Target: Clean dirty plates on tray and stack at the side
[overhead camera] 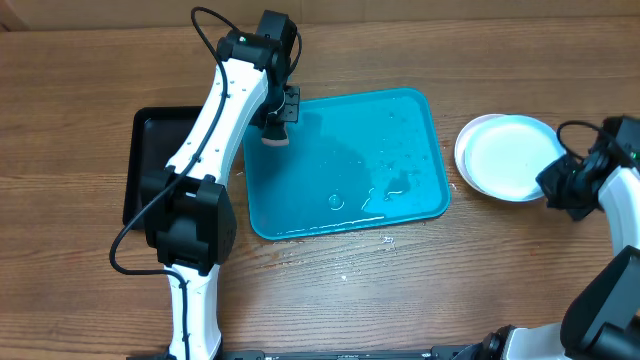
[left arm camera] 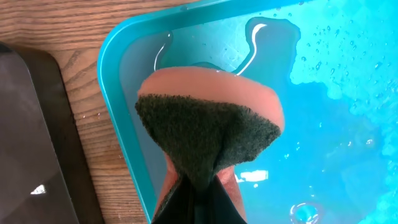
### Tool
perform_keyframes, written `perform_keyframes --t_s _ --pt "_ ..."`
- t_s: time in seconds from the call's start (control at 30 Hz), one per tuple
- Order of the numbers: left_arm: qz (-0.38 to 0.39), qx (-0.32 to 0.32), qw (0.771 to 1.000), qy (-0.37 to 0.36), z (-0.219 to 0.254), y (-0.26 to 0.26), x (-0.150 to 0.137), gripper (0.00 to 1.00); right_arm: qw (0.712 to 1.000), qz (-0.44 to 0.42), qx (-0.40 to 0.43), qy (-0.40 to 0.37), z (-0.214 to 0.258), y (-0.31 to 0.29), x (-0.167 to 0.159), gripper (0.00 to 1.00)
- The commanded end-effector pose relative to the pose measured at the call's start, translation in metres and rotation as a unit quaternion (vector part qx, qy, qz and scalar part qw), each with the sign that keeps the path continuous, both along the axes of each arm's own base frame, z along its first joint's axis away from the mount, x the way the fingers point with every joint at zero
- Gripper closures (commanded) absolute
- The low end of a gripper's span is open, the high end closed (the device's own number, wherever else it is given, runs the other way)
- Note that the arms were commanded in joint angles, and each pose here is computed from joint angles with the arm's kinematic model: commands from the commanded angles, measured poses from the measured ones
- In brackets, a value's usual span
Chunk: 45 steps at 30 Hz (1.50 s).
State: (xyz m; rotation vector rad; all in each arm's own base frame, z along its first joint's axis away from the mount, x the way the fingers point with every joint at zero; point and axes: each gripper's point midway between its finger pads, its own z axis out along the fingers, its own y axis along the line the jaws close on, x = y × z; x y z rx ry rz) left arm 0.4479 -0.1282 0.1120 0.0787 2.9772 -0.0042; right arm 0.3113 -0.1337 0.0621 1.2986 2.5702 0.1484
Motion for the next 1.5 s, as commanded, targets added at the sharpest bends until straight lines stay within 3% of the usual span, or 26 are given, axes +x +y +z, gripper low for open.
perform_keyframes --t_s 0.0,0.3,0.37,0.5,0.6,1.0,1.23,1.47 --pt "0.013 -0.008 1.000 -0.006 0.004 0.000 0.003 0.96 0.999 0.011 0.010 -0.033 -0.001 0.008 0.006 0.96" --pt "0.018 -0.008 1.000 -0.008 0.013 0.005 0.003 0.96 0.997 0.045 0.005 -0.063 -0.008 0.025 0.028 0.96" --pt "0.023 -0.009 1.000 -0.010 0.025 0.011 0.003 0.96 0.997 0.049 0.006 -0.061 -0.008 0.028 0.028 0.88" --pt "0.038 -0.012 0.999 -0.024 0.059 0.025 0.003 0.95 0.997 0.049 0.009 -0.055 -0.009 0.029 0.026 0.85" --pt "0.052 -0.005 0.998 -0.043 0.087 0.040 0.004 0.96 0.997 0.049 0.013 -0.050 -0.007 0.030 0.024 0.62" --pt "0.117 0.000 0.989 -0.090 0.151 0.106 -0.007 0.96 0.992 0.099 0.032 -0.064 0.068 0.046 0.047 0.49" --pt "0.146 0.011 0.987 -0.067 0.143 0.147 -0.018 0.96 0.980 0.182 0.057 -0.065 0.071 0.101 0.053 0.48" --pt "0.196 0.037 0.979 0.033 0.080 0.199 -0.044 0.96 0.963 0.254 0.058 -0.069 0.073 0.155 0.058 0.44"
